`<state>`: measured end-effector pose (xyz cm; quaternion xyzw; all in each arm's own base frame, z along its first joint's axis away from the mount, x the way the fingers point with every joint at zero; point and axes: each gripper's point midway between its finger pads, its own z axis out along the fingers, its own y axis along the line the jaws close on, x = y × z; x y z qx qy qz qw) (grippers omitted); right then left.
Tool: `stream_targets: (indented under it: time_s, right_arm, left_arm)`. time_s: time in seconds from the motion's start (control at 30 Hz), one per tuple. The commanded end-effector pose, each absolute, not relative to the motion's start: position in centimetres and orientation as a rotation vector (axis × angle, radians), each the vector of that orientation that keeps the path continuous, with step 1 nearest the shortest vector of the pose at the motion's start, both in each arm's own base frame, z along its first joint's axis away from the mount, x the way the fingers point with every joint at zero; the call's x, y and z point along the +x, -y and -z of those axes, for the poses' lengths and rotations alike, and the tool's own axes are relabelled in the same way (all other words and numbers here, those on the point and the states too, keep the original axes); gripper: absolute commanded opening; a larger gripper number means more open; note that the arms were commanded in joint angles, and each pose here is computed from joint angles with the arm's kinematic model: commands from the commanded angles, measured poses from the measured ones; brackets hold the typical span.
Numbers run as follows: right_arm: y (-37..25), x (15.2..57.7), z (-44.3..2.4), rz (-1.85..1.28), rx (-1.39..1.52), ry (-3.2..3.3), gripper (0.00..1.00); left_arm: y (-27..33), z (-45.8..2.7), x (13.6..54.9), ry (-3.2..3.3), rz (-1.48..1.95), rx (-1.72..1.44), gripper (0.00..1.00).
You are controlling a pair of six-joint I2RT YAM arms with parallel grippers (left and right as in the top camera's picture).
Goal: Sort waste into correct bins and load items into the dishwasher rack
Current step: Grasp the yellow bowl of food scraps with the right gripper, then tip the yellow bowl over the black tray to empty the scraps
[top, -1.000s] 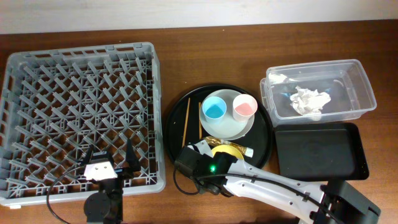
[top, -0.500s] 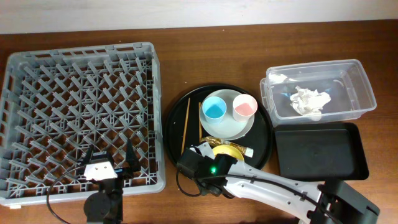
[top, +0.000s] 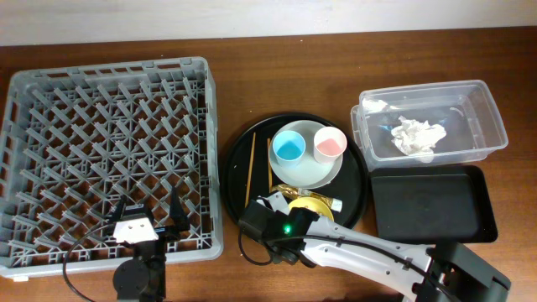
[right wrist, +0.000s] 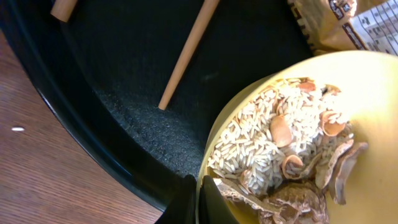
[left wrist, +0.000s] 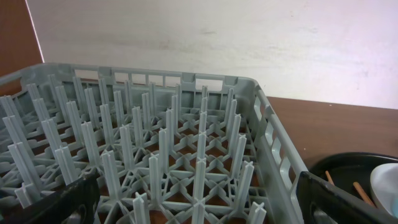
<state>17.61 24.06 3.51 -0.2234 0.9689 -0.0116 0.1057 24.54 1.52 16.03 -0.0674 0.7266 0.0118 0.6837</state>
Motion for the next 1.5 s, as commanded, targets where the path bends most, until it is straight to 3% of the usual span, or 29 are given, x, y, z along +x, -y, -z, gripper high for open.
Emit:
stream_targets:
  time_s: [0.0, 0.3, 0.77, 0.97, 1.47]
  right_arm:
    - [-24.5, 17.8, -4.9, 0.04, -0.652, -2.855, 0.04]
    - [-23.0, 20.5, -15.1, 0.048, -0.522, -2.78, 0.04]
    - [-5.3, 24.4, -23.9, -0.365, 0.142, -2.706, 0.04]
    - [-0.2, 25.1, -24.2, -0.653, 0.307, -2.572, 0.04]
    - [6.0, 24.5, -16.3, -1.225, 0.621, -2.091, 0.04]
  left_arm:
    - [-1.6, -16.0, 24.5, -1.629, -0.046, -0.145, 0.99]
    - [-1.6, -16.0, 24.5, -1.629, -0.046, -0.145, 0.99]
    - [-1.6, -16.0, 24.5, -1.629, -0.046, -0.145, 0.99]
    - [-1.6, -16.0, 24.5, -1.629, -0.046, -0.145, 0.99]
    - [-1.6, -16.0, 24.5, -1.629, -0.046, -0.145, 0.99]
